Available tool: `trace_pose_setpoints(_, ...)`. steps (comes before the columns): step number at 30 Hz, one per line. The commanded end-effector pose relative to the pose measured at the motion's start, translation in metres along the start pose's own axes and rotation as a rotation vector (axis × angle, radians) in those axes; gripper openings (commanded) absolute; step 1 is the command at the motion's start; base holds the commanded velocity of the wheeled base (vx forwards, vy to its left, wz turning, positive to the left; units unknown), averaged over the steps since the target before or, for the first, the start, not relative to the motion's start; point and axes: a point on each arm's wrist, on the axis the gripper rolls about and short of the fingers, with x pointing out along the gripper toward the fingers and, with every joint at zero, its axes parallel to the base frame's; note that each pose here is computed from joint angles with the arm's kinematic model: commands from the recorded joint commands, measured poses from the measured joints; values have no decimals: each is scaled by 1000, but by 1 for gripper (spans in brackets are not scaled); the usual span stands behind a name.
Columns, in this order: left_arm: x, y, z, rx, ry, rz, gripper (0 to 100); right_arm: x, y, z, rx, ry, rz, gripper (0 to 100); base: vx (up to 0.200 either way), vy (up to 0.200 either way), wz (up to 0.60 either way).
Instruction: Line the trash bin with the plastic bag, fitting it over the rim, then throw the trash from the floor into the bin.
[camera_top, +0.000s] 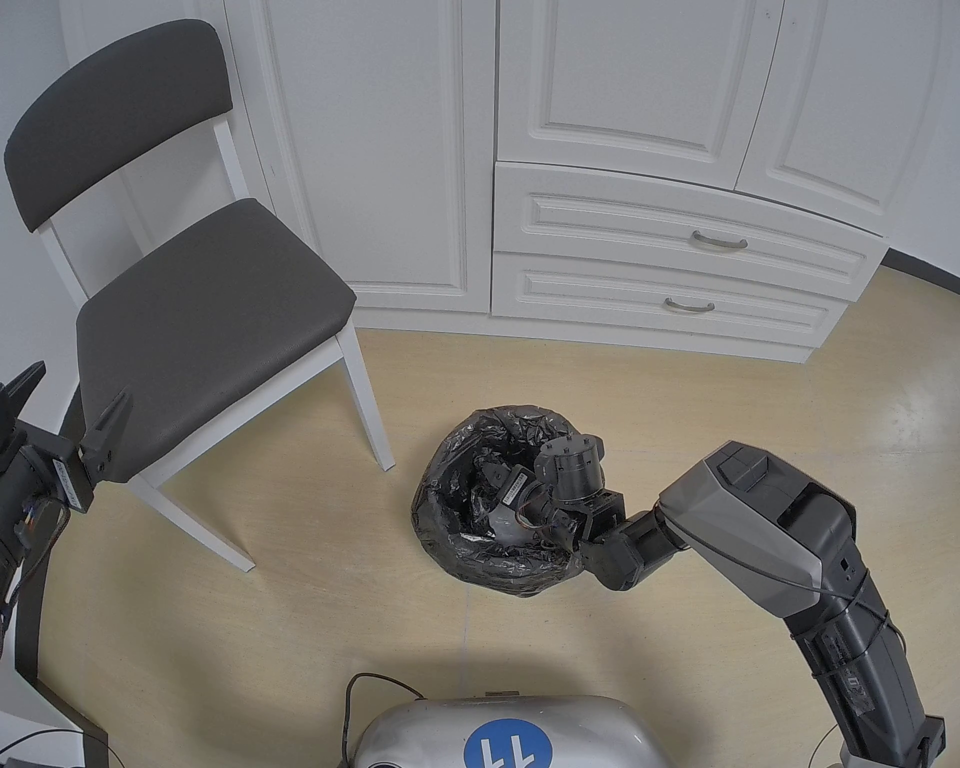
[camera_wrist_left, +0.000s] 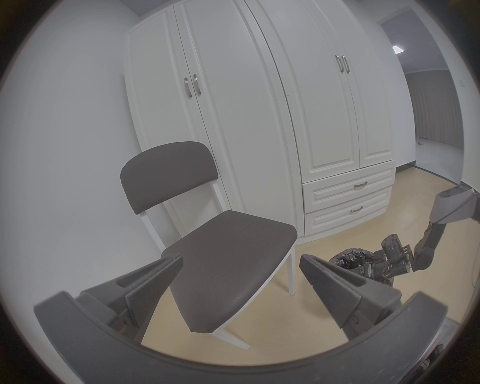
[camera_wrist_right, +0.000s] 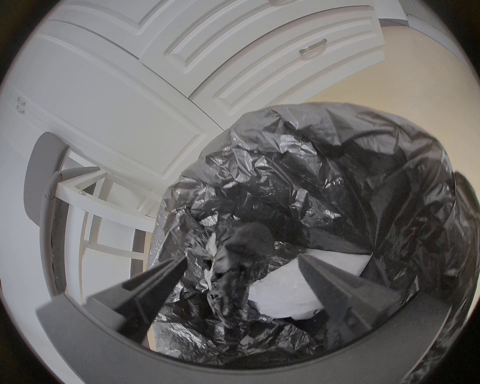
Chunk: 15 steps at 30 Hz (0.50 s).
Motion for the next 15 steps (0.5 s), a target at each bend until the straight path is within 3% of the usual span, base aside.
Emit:
trace_pose_setpoints(1, -1, 0, 0, 0, -4, 0, 100, 0, 2, 3, 4, -19, 6, 100, 0, 0, 0)
trace_pose_setpoints(15, -1, -1, -1, 2, 4, -4, 100, -30, 28, 28, -16, -34, 44, 100, 0, 0, 0)
